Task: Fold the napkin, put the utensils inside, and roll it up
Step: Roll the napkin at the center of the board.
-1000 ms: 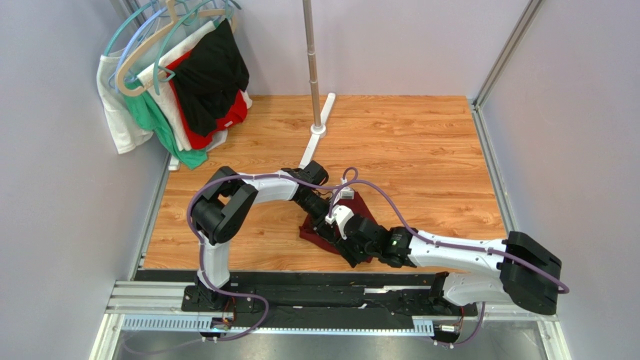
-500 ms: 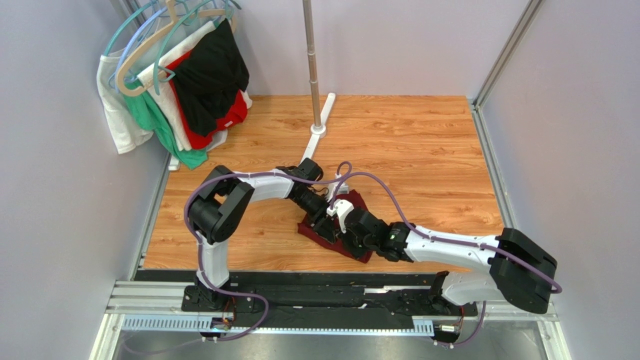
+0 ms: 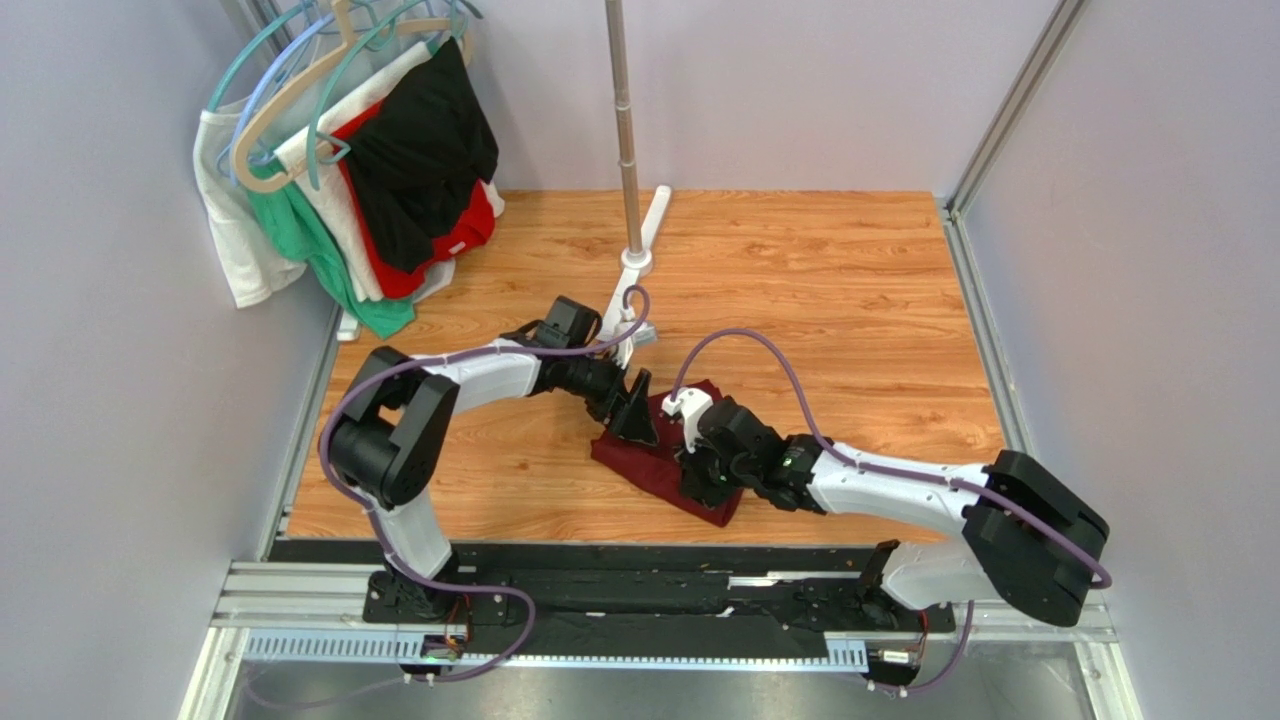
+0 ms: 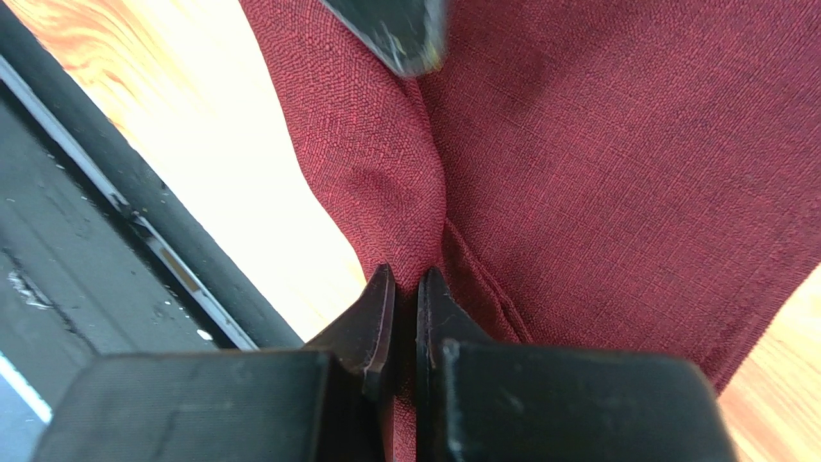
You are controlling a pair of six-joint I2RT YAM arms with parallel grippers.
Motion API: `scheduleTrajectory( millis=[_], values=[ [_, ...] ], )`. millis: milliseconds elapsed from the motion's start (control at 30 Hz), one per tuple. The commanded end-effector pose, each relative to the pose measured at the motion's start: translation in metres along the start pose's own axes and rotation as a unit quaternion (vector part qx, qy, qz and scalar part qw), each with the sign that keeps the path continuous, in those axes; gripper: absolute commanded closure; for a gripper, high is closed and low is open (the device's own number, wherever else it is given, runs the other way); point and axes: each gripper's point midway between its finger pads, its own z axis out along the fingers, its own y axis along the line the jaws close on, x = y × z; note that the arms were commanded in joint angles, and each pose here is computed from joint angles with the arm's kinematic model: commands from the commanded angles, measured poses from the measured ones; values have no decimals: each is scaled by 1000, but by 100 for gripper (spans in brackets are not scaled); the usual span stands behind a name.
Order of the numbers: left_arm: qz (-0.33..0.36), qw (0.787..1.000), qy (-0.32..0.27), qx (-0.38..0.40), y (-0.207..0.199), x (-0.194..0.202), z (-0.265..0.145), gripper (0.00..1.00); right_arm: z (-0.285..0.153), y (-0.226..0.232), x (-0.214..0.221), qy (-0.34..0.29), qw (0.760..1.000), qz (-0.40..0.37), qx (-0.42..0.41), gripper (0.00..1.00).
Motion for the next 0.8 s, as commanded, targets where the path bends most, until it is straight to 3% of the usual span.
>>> scheduleTrajectory(
  millis=[0,233,533,767],
  values=[
    [17,994,-90,-60,8,-35,-29,11,4,-2,28,44,997,51,-26,100],
    [20,976,-161,-147,24,-52,-58,10,7,-7,36,63,992,102,-46,100],
    [34,975,-183,-117,7,-25,-60,11,11,-19,41,84,980,166,-64,100],
    [30,962,-237,-133,9,-18,-71,10,14,-24,43,98,972,199,-82,100]
  ],
)
